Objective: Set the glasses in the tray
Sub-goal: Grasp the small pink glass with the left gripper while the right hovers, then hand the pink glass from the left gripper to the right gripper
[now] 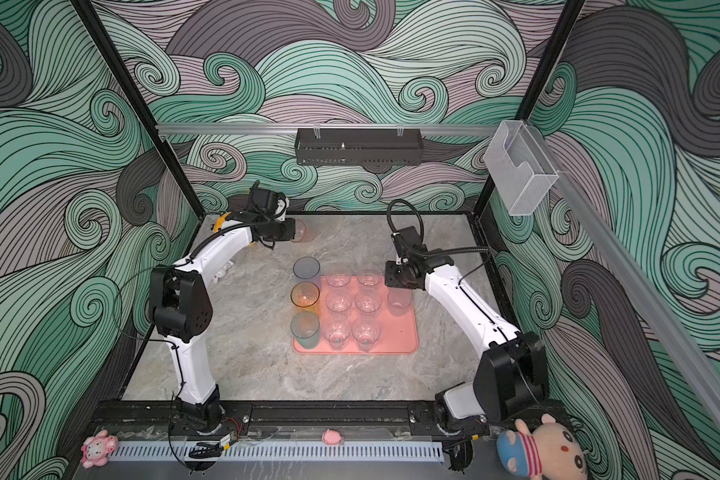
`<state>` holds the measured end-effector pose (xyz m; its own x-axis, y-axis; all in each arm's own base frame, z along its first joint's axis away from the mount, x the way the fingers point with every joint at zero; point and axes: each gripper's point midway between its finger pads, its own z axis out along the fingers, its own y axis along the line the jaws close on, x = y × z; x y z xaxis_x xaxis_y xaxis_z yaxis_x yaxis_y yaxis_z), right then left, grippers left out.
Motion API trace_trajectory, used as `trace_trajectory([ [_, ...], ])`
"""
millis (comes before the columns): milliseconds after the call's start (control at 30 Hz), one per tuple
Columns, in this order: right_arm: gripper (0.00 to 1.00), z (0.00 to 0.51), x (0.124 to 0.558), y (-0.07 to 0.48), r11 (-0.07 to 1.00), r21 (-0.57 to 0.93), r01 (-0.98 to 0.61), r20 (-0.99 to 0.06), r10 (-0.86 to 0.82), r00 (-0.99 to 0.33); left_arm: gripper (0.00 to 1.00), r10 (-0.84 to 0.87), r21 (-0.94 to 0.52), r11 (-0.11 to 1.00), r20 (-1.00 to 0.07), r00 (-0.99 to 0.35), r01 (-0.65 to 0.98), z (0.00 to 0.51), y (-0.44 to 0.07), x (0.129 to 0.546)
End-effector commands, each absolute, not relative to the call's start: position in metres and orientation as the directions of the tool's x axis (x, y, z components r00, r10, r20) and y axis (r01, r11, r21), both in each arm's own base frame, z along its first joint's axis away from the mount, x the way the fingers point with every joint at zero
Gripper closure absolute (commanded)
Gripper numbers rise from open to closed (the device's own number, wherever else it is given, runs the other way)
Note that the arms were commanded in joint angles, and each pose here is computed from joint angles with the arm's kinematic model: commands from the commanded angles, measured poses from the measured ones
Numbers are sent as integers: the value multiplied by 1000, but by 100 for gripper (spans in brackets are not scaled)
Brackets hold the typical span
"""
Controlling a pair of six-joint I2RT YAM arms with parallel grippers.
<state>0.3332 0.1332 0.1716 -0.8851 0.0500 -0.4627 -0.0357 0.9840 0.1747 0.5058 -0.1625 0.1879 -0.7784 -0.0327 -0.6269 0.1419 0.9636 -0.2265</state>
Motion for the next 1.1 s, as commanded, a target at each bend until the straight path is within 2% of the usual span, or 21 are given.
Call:
trace_trajectory([
  [0, 62, 208, 336, 149, 972, 229, -54, -518, 75, -852, 100, -9, -168, 971, -737, -676, 170, 252, -174, 495],
  [233, 59, 270, 342, 202, 935, 329, -136, -600, 95, -795, 100, 109, -69, 947, -852, -513, 314, 305, -235, 449],
  [467, 52, 310, 341, 233, 912, 358, -201, -656, 93, -749, 100, 105, -128, 911, -847, -521, 392, 309, -271, 413],
  [733, 48, 307, 334, 261, 911, 326, -253, -662, 29, -749, 100, 114, -156, 891, -832, -544, 426, 301, -287, 397],
  [1067, 50, 280, 359, 253, 965, 204, -162, -680, 21, -733, 100, 38, -226, 891, -827, -561, 394, 296, -297, 376],
])
